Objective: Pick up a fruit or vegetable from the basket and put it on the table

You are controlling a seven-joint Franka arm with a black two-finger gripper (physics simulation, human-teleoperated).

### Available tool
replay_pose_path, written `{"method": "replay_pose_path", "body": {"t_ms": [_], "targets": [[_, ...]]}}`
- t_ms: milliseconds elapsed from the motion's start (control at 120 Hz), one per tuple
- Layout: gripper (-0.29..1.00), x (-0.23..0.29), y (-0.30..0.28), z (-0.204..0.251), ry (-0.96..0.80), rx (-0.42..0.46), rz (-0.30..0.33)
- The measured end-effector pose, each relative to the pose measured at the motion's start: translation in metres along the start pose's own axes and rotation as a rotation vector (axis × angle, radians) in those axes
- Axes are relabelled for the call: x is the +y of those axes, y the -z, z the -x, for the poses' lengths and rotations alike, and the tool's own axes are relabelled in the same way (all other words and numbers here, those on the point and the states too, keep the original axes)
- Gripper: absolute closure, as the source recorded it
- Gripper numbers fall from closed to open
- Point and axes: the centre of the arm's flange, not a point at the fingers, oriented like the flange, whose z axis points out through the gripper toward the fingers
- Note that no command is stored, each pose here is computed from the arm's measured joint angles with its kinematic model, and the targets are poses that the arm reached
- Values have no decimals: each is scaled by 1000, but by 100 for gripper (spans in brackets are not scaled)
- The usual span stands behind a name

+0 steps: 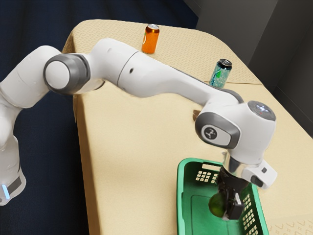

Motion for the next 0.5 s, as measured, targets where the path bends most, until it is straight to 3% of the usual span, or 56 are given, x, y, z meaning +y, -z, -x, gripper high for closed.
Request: {"method": "replay_pose_path", "body": {"t_ms": [183,308,408,500], "targets": [[28,-42,111,29,99,68,-157],[27,-121,155,40,250,49,-239],[28,-209,158,40,383,-12,-268],[28,-281,149,41,464,-76,-254]]}}
